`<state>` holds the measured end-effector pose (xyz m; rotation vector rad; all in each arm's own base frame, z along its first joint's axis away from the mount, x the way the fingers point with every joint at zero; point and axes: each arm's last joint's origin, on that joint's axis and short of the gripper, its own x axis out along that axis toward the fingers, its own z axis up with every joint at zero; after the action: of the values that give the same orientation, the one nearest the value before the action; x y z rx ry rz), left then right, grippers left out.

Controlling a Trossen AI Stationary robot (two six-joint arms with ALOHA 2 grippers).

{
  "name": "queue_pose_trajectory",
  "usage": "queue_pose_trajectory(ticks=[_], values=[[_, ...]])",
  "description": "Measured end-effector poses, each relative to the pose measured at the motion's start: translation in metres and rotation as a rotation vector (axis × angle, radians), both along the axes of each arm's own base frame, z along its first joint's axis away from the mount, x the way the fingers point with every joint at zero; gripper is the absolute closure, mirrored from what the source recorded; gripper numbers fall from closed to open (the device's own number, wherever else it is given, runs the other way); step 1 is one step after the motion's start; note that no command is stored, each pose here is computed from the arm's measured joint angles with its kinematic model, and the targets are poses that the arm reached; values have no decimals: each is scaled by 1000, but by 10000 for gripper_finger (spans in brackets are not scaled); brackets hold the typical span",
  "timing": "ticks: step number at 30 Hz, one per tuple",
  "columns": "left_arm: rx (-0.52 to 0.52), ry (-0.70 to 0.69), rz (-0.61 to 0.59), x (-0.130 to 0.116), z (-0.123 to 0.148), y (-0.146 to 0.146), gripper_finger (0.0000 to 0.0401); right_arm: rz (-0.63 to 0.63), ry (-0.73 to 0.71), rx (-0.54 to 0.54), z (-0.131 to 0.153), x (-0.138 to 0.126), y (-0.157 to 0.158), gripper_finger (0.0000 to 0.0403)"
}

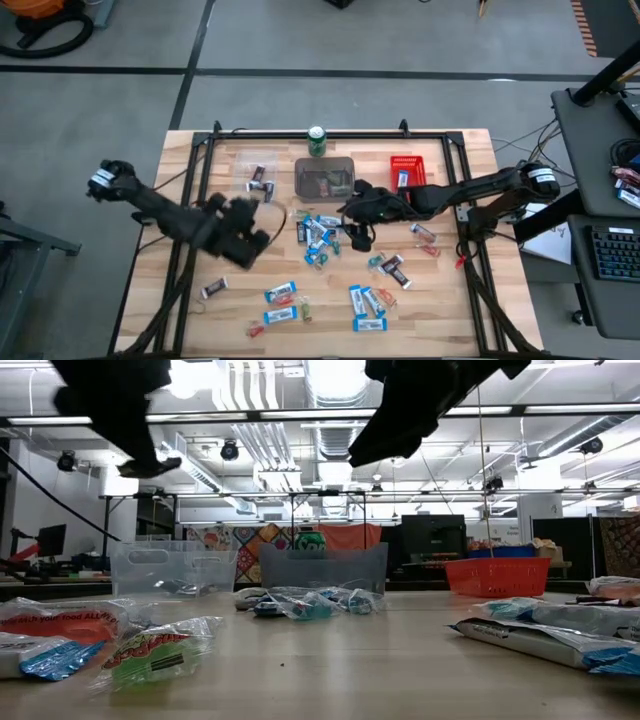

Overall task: Organize candy in baskets
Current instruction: Put the brown chocolate bar into the transparent bin

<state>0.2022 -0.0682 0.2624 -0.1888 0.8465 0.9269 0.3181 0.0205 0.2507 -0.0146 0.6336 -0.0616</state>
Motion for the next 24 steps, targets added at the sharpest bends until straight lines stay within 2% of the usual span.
queue_pose_trajectory(ticks=[6, 9, 16, 24], values=[[48, 158, 38, 7, 8, 60, 401, 7, 42, 20, -4, -3, 8, 211], [26, 199, 24, 13, 8, 86, 401, 16, 46, 25, -5, -3, 12, 211], [-72, 194, -65, 27, -5, 141, 401, 29, 51, 24, -6, -4, 16, 211], [-103, 260, 2, 26, -29, 166, 401, 17, 72, 34, -8, -6, 16, 211]])
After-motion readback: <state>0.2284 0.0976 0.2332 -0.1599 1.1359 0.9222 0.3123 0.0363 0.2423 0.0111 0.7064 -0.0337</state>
